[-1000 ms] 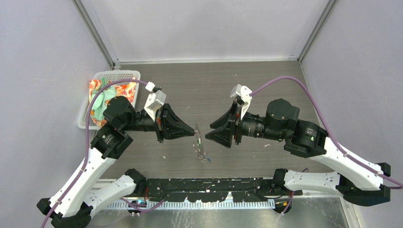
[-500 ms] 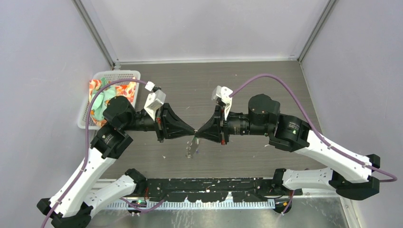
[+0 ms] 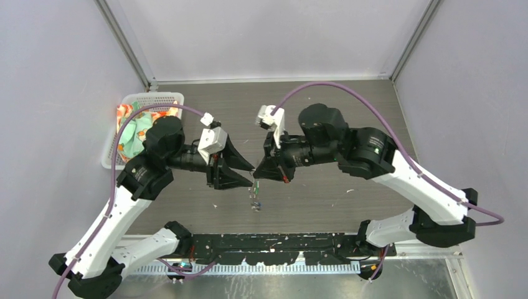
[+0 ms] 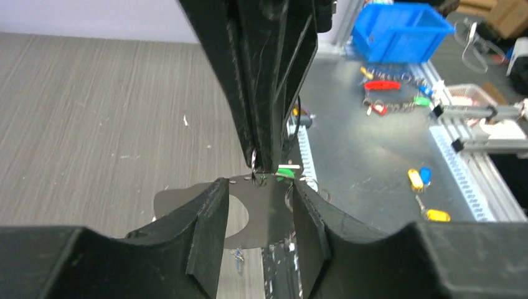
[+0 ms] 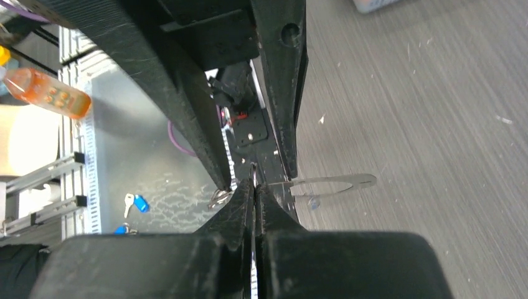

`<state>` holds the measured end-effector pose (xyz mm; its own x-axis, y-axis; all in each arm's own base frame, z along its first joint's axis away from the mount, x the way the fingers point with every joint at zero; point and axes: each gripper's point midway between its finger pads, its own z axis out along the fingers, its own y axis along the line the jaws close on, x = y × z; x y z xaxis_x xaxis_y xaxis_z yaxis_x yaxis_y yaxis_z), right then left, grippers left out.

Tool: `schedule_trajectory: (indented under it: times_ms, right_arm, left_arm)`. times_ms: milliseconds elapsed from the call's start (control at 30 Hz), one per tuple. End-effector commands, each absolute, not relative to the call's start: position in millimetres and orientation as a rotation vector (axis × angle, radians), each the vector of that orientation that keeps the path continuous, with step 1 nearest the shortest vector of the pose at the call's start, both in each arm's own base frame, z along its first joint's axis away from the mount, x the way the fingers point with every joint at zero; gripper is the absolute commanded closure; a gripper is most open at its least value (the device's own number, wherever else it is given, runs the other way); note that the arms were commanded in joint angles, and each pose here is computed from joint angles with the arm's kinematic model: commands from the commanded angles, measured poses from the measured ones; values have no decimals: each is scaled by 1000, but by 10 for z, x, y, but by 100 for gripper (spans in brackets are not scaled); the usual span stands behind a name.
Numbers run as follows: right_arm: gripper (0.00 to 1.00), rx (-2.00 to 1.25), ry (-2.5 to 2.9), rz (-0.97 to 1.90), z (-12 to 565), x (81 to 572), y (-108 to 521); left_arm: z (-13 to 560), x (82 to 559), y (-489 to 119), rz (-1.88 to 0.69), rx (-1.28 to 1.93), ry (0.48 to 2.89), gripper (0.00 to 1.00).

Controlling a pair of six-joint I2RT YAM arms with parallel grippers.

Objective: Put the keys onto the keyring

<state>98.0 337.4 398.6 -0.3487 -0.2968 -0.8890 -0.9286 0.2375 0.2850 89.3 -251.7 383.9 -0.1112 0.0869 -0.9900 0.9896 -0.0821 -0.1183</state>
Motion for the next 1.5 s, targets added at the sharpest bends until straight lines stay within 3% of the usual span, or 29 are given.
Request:
schedule_trajectory:
  times_ms: [0, 333, 733, 1267, 1467]
  right_arm:
    - [99, -1244, 1944, 1043, 3786, 910, 3280]
    - [99, -1328, 1989, 1018, 3705, 862, 3393]
    - [99, -1370, 2004, 1033, 3664, 788, 3440]
    - [99, -1384, 1975, 1067, 3710, 783, 3551]
    - [99, -1397, 1976, 1067, 3708, 777, 3560]
  left_arm:
    - [3749, 780, -2402, -1219, 1474, 1239, 56]
    - [3612, 730, -2386, -1237, 1577, 1231, 63]
    - [3644, 920, -2445, -1153, 1482, 1233, 59]
    - [3560, 800, -2450, -1259, 1515, 1261, 73]
    - [3543, 800, -2445, -1258, 1520, 1266, 83]
